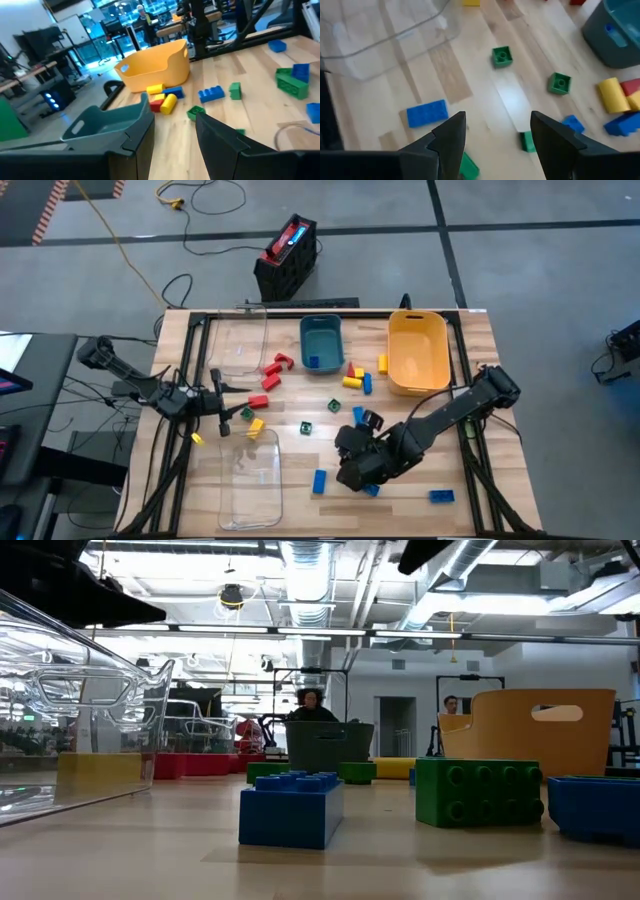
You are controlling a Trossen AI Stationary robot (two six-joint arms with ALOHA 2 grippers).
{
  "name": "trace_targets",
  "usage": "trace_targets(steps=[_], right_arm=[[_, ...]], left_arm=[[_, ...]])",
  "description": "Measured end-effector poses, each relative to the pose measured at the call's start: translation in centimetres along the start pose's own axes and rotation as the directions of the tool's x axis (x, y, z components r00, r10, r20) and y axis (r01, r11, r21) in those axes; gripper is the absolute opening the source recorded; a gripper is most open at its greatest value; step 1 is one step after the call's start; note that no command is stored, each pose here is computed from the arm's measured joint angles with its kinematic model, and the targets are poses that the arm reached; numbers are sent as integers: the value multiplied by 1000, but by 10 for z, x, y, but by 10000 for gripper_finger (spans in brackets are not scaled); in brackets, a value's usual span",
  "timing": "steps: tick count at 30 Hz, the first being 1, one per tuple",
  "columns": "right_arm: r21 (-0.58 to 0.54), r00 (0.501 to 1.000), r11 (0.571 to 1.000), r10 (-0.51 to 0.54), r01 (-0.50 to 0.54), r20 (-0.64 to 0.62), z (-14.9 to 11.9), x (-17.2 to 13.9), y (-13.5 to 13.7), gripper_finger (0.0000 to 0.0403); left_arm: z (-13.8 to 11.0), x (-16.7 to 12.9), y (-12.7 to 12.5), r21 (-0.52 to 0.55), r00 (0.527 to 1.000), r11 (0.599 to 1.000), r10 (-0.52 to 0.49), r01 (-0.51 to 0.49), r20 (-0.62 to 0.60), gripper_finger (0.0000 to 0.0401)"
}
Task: Sort blocks
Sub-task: Put the green game piece into the yellow bin
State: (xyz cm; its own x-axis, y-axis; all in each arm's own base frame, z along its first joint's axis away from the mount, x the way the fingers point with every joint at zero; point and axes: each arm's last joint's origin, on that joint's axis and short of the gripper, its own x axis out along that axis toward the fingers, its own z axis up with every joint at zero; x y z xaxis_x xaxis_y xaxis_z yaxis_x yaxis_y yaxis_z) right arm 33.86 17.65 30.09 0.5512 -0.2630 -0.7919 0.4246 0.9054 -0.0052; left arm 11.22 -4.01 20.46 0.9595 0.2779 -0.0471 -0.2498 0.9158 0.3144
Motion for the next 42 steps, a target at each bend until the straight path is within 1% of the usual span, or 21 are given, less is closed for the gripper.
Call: trace_targets(steps=[5, 9, 13, 15, 20, 23, 26, 28, 32, 34, 36, 39, 42], right_arm=[[17, 1000, 999, 29, -29, 12, 2, 4, 5, 234], [-12, 996, 997, 70, -71, -52, -3, 16, 12, 234], [-32, 994, 995, 89, -92, -64, -7, 20, 19, 234], [-61, 993, 993, 98, -101, -65, -7, 23, 21, 234], [-65, 972, 979, 185, -196, -142, -5, 37, 25, 236], [-91, 968, 975, 189, -205, -163, -5, 48, 26, 238], [-128, 962, 974, 154, -186, -227, -14, 67, 29, 241], [-149, 960, 970, 154, -192, -235, -18, 79, 34, 241], [-107, 946, 968, 195, -228, -259, -18, 93, 37, 241], [-61, 941, 972, 202, -227, -270, -16, 95, 38, 241], [-39, 938, 974, 202, -222, -281, -16, 96, 39, 241], [-70, 937, 970, 204, -232, -284, -16, 93, 41, 241], [-116, 937, 957, 227, -265, -267, -12, 84, 47, 241]], left_arm=[[2, 1, 3, 9, 1000, 1000, 11, -11, 22, 139], [2, 2, 3, 9, 1000, 1000, 11, -11, 17, 139], [0, 2, 2, 3, 1000, 1000, 3, -3, 1, 139], [0, 2, 2, -4, 1000, 1000, 4, -4, 3, 139], [2, 2, 3, -16, 1000, 1000, 6, -6, 7, 139], [6, 2, 4, -26, 1000, 1000, 9, -9, 16, 139], [8, 2, 5, -33, 1000, 999, 13, -12, 21, 139], [8, 2, 5, -37, 1000, 999, 13, -12, 20, 139], [6, 2, 5, -36, 1000, 999, 9, -9, 5, 139], [6, 2, 5, -32, 1000, 999, 20, -20, -1, 139], [6, 2, 5, -30, 1000, 999, 22, -23, -1, 139], [6, 2, 5, -30, 1000, 999, 22, -22, -3, 139], [4, 2, 4, -37, 1000, 999, 18, -19, -17, 139]])
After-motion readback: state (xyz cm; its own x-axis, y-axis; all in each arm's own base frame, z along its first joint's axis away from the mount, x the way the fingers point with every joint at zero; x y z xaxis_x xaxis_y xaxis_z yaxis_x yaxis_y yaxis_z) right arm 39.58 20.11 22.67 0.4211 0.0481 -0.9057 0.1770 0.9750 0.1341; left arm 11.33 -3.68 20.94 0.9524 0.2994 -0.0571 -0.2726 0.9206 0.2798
